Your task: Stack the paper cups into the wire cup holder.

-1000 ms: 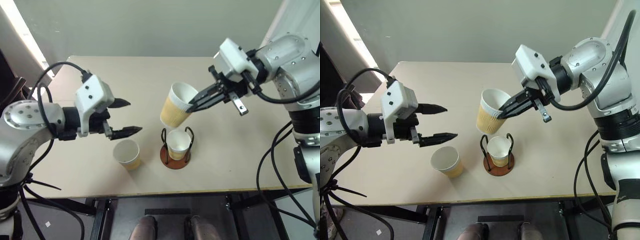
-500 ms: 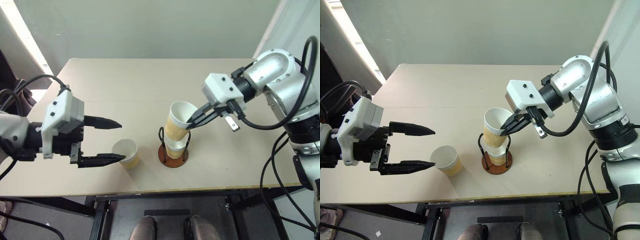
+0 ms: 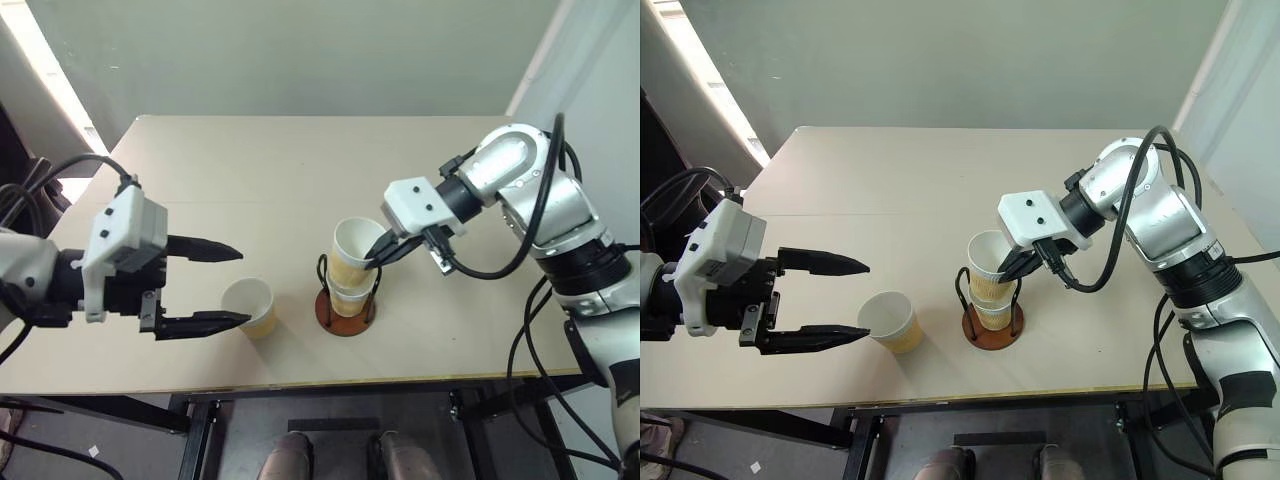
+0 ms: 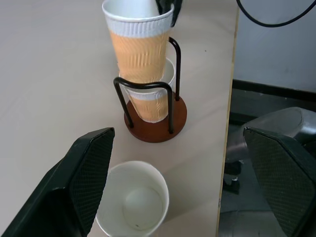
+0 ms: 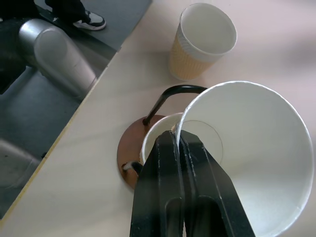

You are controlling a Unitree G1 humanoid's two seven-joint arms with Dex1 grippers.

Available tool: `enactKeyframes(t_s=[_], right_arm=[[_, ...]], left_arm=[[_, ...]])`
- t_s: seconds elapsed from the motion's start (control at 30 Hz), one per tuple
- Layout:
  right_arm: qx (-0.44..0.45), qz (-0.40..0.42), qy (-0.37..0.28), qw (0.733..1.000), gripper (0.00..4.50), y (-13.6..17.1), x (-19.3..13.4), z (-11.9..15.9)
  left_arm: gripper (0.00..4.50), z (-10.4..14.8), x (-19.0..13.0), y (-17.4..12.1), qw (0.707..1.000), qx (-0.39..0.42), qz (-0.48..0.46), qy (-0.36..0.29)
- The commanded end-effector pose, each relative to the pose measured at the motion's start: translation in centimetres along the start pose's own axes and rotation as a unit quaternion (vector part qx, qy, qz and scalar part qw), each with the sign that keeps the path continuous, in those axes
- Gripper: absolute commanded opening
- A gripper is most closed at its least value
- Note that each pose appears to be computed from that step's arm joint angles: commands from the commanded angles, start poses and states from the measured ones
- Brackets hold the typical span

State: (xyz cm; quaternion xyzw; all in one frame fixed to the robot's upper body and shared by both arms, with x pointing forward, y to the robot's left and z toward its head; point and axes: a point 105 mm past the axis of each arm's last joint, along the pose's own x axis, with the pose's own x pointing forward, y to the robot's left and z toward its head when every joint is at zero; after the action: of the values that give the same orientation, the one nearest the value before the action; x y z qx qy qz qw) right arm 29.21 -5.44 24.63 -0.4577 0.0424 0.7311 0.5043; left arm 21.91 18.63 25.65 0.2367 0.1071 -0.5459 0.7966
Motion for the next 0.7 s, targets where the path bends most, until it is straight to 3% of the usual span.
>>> enactKeyframes(t_s=[0.03,0.17,0.2,0.27,0.53,0.63,0.7], right_arm=[[-0.017,0.002,0.003,1.000,0.02,0.0,-0.4,0.8],[-0.018,0.008,0.020,1.000,0.02,0.2,-0.2,0.3],[-0.019,0.008,0.027,0.999,0.19,0.2,-0.1,0.1],[-0.021,0.005,0.037,0.999,0.63,0.1,-0.1,-0.2],[-0.028,-0.067,0.024,0.997,3.29,-2.0,-2.3,0.9],[0.040,-0.120,-0.058,0.990,4.31,-2.6,-4.5,1.7],[0.097,-0.125,-0.159,0.975,4.31,-2.2,-5.6,3.1]], left_arm=[[4.50,0.7,-0.5,0.1,1.000,0.026,0.016,0.005],[4.50,0.7,-0.4,0.1,0.999,0.027,0.016,0.006],[4.50,0.7,-0.3,0.1,0.999,0.027,0.016,0.006],[4.50,0.5,-0.3,0.2,0.999,0.026,0.017,0.009],[4.50,-0.5,0.1,1.7,0.999,0.029,0.022,0.037],[4.50,-1.5,0.1,3.0,0.996,0.037,0.027,0.075],[4.50,-2.5,0.2,3.6,0.992,0.049,0.014,0.112]])
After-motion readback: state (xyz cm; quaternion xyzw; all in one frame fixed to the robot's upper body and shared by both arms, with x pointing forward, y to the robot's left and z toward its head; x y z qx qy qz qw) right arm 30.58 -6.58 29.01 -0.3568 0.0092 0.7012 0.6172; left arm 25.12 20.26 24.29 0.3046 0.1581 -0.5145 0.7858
